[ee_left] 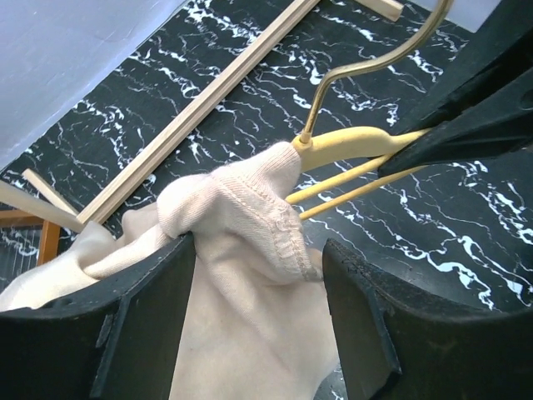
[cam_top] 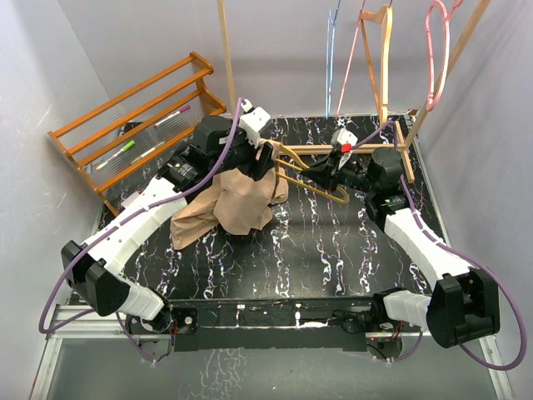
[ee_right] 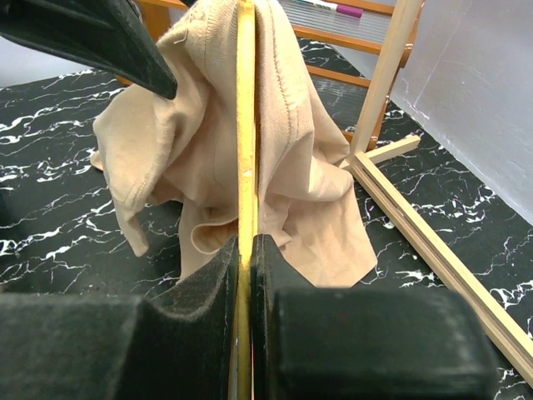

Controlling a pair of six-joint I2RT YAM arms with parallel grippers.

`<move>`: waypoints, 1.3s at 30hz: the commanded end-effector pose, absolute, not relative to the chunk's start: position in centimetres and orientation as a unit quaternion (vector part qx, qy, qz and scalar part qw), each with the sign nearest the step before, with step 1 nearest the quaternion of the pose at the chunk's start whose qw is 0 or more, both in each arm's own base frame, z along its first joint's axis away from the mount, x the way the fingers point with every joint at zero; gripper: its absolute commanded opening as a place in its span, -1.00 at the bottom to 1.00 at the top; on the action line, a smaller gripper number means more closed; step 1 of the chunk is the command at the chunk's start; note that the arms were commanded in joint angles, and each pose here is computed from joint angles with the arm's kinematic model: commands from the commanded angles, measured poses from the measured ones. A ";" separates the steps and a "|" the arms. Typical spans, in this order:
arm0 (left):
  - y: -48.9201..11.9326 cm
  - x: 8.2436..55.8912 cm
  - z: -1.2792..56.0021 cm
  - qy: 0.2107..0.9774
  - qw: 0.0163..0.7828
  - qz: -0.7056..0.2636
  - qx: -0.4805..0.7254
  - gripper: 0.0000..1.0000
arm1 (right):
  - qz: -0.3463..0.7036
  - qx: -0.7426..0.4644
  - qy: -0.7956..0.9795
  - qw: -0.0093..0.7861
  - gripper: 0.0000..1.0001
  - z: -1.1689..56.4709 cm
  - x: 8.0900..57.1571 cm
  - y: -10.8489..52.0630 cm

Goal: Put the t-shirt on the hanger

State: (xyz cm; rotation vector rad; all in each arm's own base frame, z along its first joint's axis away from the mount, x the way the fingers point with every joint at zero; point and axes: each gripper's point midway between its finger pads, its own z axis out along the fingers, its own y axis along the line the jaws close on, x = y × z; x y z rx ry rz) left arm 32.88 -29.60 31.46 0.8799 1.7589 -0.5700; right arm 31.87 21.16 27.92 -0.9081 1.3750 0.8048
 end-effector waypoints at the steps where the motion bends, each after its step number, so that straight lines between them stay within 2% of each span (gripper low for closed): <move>1: -29.4 34.1 33.0 0.735 0.551 -0.212 0.334 0.21 | 0.324 -0.405 0.540 0.663 -0.84 32.5 32.5 21.1; 7: -29.1 34.4 34.1 0.737 0.555 -0.203 0.327 0.21 | 0.316 -0.407 0.548 0.659 -0.84 32.0 32.4 20.8; 8: -28.8 34.6 34.8 0.724 0.566 -0.182 0.349 -0.95 | 0.315 -0.409 0.551 0.655 -0.84 31.7 32.3 20.8; 9: -28.6 34.7 35.2 0.718 0.572 -0.171 0.359 -1.00 | 0.314 -0.412 0.554 0.652 -0.84 31.5 32.3 20.8; 17: -27.1 34.2 35.8 0.698 0.560 -0.112 0.432 -1.00 | 0.320 -0.429 0.561 0.632 -0.84 30.6 31.9 21.0; 24: -27.6 32.0 32.9 0.695 0.509 -0.141 0.487 -1.00 | 0.332 -0.442 0.547 0.629 -0.84 31.1 31.5 21.4; 35: -28.0 32.5 32.4 0.670 0.530 -0.132 0.503 -0.98 | 0.369 -0.479 0.511 0.611 -0.84 32.1 29.2 22.2; 37: -28.1 32.5 32.5 0.668 0.532 -0.134 0.504 -0.79 | 0.374 -0.483 0.508 0.607 -0.84 32.1 28.9 22.3; 39: -28.2 32.5 32.6 0.664 0.536 -0.136 0.503 -0.41 | 0.382 -0.488 0.504 0.601 -0.84 32.0 28.6 22.5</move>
